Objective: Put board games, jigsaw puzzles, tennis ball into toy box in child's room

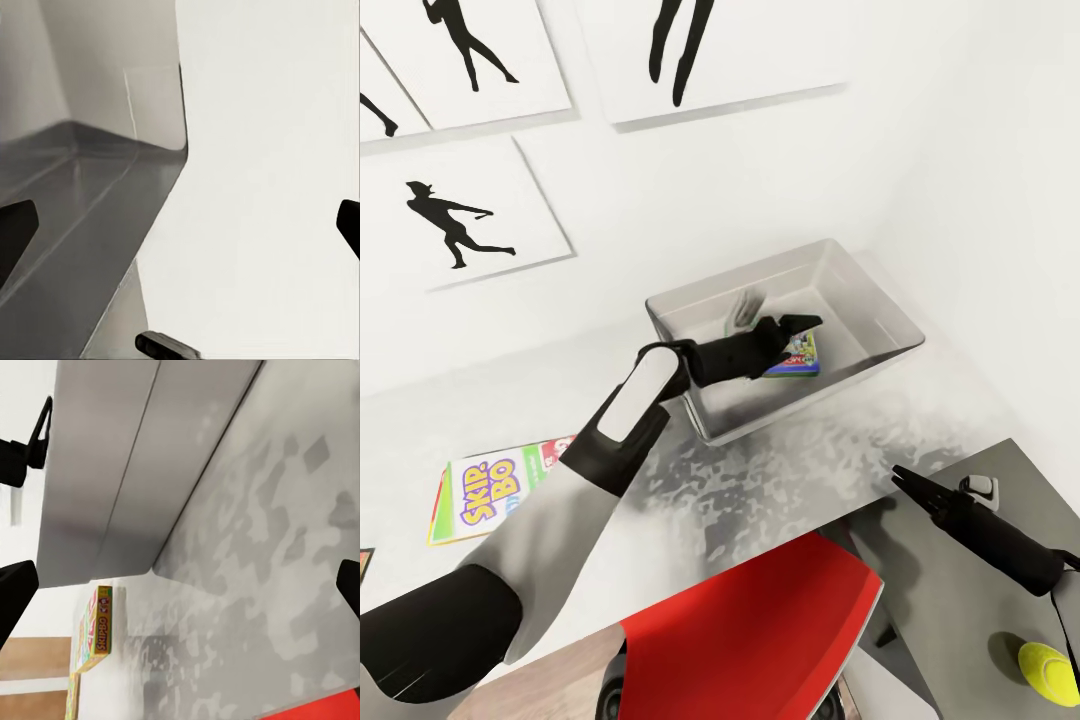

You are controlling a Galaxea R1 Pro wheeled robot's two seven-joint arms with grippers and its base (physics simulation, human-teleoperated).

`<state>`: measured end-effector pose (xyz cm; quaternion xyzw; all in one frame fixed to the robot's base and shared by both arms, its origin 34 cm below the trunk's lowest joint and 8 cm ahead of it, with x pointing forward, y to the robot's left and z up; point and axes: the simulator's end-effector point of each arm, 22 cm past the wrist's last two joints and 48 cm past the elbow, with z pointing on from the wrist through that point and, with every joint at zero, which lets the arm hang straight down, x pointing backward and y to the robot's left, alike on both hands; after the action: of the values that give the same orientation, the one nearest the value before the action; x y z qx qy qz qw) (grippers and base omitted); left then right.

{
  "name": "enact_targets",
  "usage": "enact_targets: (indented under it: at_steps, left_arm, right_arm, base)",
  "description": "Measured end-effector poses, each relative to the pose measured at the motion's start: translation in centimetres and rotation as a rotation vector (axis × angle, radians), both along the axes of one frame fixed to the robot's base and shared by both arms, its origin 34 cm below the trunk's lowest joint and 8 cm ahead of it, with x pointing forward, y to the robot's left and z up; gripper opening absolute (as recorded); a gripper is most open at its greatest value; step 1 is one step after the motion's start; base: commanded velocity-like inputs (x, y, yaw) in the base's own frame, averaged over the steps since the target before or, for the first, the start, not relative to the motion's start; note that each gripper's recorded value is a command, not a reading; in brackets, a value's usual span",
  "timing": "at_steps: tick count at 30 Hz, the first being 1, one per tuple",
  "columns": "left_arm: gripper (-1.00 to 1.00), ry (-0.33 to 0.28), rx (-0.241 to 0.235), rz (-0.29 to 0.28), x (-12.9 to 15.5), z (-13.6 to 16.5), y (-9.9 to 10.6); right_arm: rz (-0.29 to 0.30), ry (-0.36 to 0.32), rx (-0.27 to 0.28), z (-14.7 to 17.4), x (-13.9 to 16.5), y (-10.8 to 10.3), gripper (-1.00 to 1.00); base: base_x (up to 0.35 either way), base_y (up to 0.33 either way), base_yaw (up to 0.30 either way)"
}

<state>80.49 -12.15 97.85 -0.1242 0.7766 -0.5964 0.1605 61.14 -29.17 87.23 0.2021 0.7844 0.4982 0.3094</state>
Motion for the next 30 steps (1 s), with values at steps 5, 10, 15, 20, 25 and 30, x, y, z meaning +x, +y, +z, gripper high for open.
enact_targets:
  at_steps: [5, 10, 15, 20, 25, 30]
  left_arm:
    - [1.0, -0.014, 0.046, -0.035, -0.6, 0.7, 0.1]
    - [1.0, -0.011, 0.11, -0.05, -0.9, 0.3, 0.6]
    - [1.0, -0.038, 0.152, -0.055, -1.0, 1.1, 0.9]
    - [1.0, -0.023, 0.201, -0.03, -0.2, 0.6, 2.4]
    - [1.0, 0.014, 0.263, 0.006, 0.7, -0.6, 4.5]
    - [1.0, 0.05, 0.325, 0.026, 1.1, -1.9, 6.2]
  right_arm:
    - [0.0, 0.0, 0.0, 0.0, 0.0, 0.0, 1.0]
    - [0.0, 0.0, -0.001, 0.0, 0.0, 0.0, 1.0]
    - [0.0, 0.0, -0.001, 0.0, 0.0, 0.0, 1.0]
    - [0.0, -0.001, -0.002, 0.0, 0.0, 0.0, 1.0]
    - [0.0, -0.001, -0.002, 0.0, 0.0, -0.1, 1.0]
    - [0.0, -0.001, -0.002, 0.0, 0.0, 0.0, 1.0]
  base:
    - [0.0, 0.0, 0.0]
    - [0.0, 0.0, 0.0]
    - [0.0, 0.0, 0.0]
    - [0.0, 0.0, 0.0]
    - [0.0, 0.0, 0.0]
    - [0.0, 0.0, 0.0]
